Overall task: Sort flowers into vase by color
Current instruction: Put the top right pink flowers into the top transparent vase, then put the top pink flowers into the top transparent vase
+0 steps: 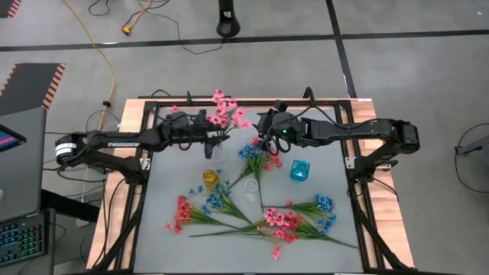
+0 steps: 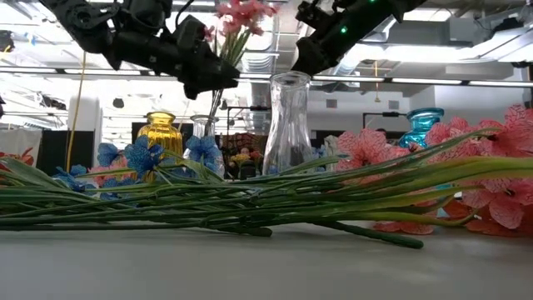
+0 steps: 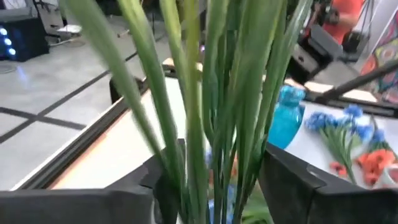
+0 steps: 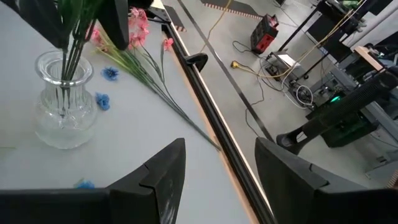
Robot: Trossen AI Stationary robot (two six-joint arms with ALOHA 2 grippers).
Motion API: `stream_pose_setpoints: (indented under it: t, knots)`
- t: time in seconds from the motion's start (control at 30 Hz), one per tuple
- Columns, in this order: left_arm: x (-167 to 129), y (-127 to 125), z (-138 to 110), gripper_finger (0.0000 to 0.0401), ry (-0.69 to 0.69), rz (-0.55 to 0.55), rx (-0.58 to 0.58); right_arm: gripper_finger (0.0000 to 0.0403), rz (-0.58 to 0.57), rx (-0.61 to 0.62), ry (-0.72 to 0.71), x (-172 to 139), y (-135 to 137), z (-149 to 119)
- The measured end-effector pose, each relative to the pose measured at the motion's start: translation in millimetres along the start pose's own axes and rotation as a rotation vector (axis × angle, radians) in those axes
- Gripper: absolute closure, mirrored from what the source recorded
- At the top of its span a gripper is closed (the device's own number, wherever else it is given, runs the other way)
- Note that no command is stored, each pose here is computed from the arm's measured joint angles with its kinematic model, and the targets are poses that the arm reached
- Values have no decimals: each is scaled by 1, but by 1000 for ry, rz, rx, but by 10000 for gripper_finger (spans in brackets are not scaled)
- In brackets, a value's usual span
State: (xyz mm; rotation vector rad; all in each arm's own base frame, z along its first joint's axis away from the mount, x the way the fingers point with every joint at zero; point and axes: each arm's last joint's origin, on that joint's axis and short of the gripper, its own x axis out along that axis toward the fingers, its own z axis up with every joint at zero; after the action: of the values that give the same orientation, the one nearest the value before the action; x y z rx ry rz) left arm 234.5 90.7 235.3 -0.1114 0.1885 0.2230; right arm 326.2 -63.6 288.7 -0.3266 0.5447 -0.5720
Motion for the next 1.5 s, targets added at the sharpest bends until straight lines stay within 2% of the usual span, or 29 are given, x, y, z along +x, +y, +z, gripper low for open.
stream_pose_setpoints:
  t: [0.2, 0.4, 0.6, 0.8, 0.93, 1.07, 1.3, 1.5]
  knots:
    - [-23, -2, 3, 213, 83, 16, -8, 184, -4, -2, 1, 0, -1, 0]
    - [-45, -5, 9, 213, 106, 58, 5, 184, -4, -3, 1, 0, -1, 0]
    - [-64, -3, 11, 213, 130, 217, 40, 184, -4, -3, 1, 0, -1, 0]
    - [-76, 14, -1, 213, 276, 414, 17, 184, -4, -2, 0, 0, -1, 0]
    - [-75, 32, -11, 213, 362, 487, -22, 184, -4, -1, -1, 0, -1, 0]
    - [-66, 52, -20, 213, 413, 516, -44, 184, -3, -1, -2, 0, -1, 0]
    - [-48, 89, -44, 213, 532, 485, -92, 184, -1, 0, -2, 0, -1, 0]
    - [-28, 116, -45, 213, 615, 472, -37, 184, -1, 1, -2, 0, -1, 0]
